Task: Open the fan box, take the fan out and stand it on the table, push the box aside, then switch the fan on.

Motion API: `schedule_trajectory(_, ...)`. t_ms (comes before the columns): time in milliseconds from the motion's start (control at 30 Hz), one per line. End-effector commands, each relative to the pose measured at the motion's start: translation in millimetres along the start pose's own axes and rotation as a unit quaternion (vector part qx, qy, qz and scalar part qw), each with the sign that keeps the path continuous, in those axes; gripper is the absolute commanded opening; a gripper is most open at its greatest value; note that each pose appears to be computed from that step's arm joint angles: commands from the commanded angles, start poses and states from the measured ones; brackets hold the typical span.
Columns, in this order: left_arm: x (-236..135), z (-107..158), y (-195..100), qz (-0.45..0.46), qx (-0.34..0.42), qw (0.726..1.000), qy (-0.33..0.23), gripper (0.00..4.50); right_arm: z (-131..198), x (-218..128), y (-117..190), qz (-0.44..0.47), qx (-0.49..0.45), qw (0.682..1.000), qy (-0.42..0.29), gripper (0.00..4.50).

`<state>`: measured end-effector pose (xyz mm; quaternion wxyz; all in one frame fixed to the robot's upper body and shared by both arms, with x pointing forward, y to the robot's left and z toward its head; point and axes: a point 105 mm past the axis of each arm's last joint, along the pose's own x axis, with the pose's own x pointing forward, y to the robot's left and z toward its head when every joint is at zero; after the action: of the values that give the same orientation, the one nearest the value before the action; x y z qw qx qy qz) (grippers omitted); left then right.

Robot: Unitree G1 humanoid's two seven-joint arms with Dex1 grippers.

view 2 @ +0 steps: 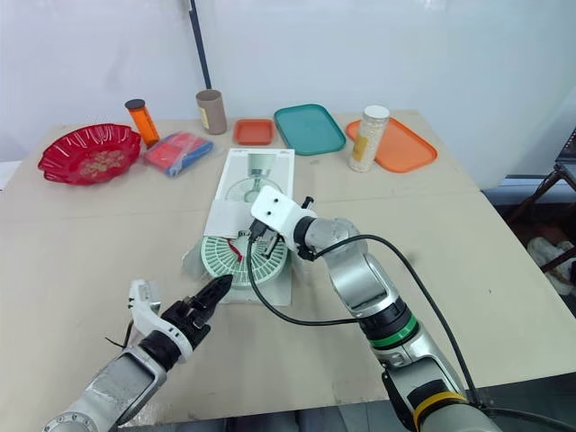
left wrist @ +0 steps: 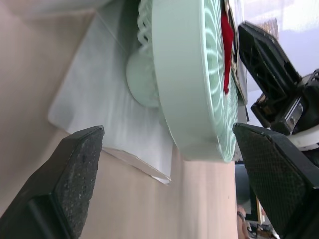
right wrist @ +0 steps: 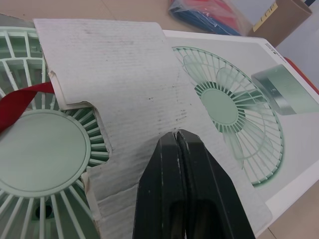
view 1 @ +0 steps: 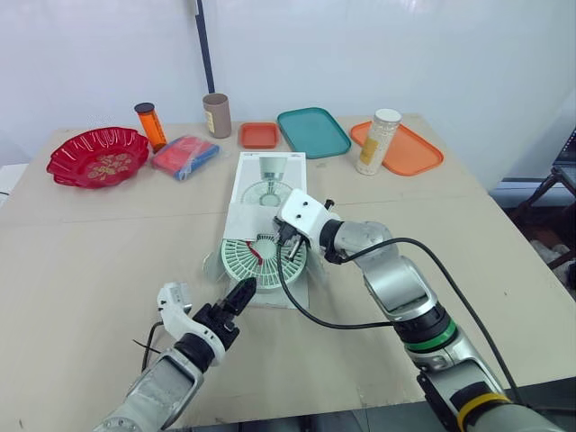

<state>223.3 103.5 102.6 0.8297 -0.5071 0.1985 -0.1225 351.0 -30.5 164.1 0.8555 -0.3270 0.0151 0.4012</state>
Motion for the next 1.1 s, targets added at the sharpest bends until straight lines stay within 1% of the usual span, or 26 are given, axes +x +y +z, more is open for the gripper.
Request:
schedule_trajectory(33, -6.3, 14.6, -1.7, -0.018, -0.001, 1.000, -0.026, 4.41, -18.1, 2.1, 7.9, 0.012, 0.012, 0.999, 0.030, 0.00)
schedule_trajectory(133, -5.9, 23.7, 2.2, -0.020, 0.000, 0.999, -0.035, 4.41, -18.4, 2.5, 7.9, 0.012, 0.011, 0.999, 0.030, 0.00)
schedule_trajectory(267, 0.9, 37.3, -0.6, -0.040, 0.011, 0.998, -0.042, 4.41, -17.9, 3.2, 8.0, 0.012, 0.012, 0.999, 0.028, 0.00)
schedule_trajectory(433, 11.7, 34.6, -9.3, -0.074, 0.006, 0.997, -0.020, 4.41, -18.0, 4.0, 8.2, 0.011, 0.007, 1.000, 0.028, 0.00)
schedule_trajectory(633, 22.6, 27.5, -8.3, -0.083, -0.006, 0.997, 0.002, 4.41, -19.0, 4.3, 7.2, 0.007, 0.006, 1.000, 0.029, 0.00)
schedule_trajectory(833, 31.5, 29.8, 0.0, -0.070, -0.002, 0.998, -0.001, 4.41, -18.4, 4.7, 6.5, 0.006, 0.006, 1.000, 0.028, 0.00)
schedule_trajectory(1100, 37.5, 34.6, -2.4, -0.072, -0.014, 0.997, -0.015, 4.41, -18.1, 4.8, 6.0, 0.006, 0.008, 1.000, 0.028, 0.00)
